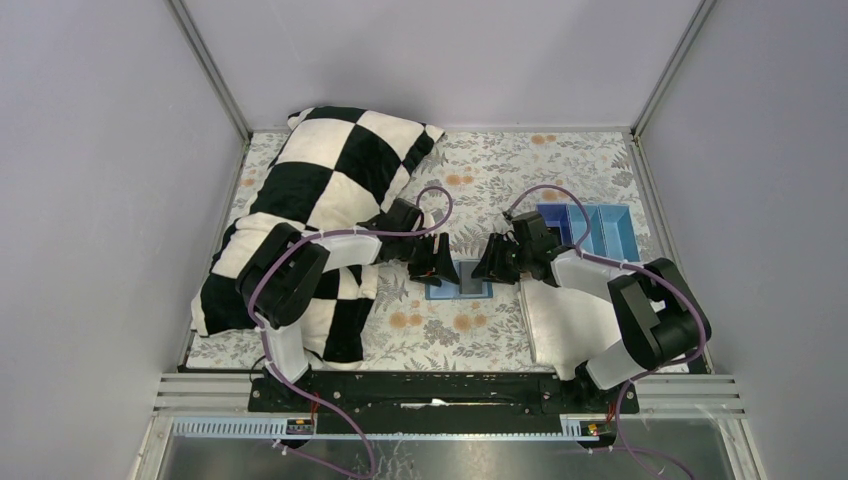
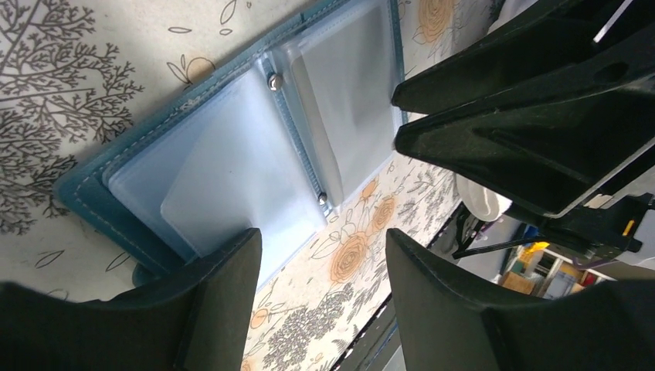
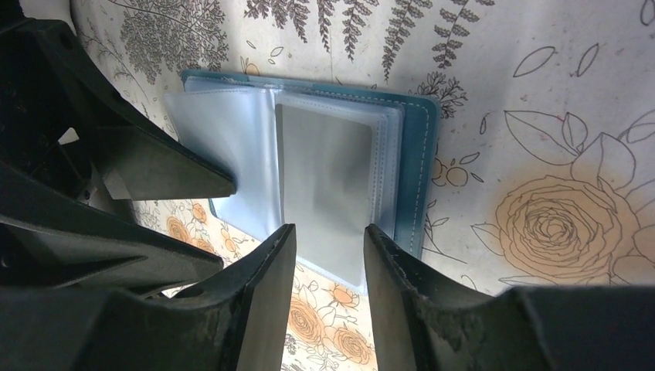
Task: Take the credit cards out of the card holder
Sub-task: Remove the credit card from the card holder.
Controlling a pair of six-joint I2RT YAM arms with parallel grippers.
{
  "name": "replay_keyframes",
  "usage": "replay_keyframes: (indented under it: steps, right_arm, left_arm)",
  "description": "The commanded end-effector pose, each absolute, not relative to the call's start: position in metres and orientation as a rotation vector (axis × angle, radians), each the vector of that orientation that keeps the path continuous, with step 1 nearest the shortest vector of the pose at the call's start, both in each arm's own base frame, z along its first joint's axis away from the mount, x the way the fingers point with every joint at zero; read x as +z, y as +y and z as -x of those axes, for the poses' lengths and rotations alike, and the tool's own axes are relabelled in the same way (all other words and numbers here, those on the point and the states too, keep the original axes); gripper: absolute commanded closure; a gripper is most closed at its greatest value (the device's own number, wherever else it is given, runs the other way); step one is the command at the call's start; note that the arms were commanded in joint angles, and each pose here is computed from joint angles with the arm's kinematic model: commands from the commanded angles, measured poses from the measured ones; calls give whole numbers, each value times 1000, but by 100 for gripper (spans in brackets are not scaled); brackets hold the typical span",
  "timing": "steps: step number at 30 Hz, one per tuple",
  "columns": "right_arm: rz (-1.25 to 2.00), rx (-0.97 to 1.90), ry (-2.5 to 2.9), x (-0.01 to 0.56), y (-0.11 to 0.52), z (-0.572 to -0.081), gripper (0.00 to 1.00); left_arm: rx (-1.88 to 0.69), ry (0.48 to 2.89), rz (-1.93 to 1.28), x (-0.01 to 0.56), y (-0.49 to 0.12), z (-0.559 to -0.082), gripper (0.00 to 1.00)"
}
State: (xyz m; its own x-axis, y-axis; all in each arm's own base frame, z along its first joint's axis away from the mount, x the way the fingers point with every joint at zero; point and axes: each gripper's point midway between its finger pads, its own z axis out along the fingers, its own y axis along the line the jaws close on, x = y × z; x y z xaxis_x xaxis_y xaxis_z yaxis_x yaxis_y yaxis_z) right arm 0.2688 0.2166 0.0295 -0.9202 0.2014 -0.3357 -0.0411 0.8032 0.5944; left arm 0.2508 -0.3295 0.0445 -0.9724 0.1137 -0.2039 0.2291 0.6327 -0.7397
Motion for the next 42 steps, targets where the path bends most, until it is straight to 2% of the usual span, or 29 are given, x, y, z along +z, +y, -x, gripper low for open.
replay_keyframes:
  steps: [1,6,20,25,30,42]
  right_arm:
    - [-110,818,2579,39,211,-272,54]
    - [-139,798,2551,40,207,-274,54]
    - [-107,972,2544,32,226,-267,55]
    - [-83,985,2524,42,228,-269,56]
    - [-40,1129,2470,64,244,-267,56]
    - [-56,1029,2476,64,235,-272,58]
  left_arm:
    - [-1176,2651,-355,68,-326,-262,35]
    - [-1107,2602,-326,80,-319,-277,35]
    - [-1126,2721,-159,24,-303,-275,36]
    - [-1108,2712,-164,27,-303,-280,36]
    - [-1125,2708,-180,29,-305,-280,36]
    - [-1141,2646,-196,49,-307,-285,36]
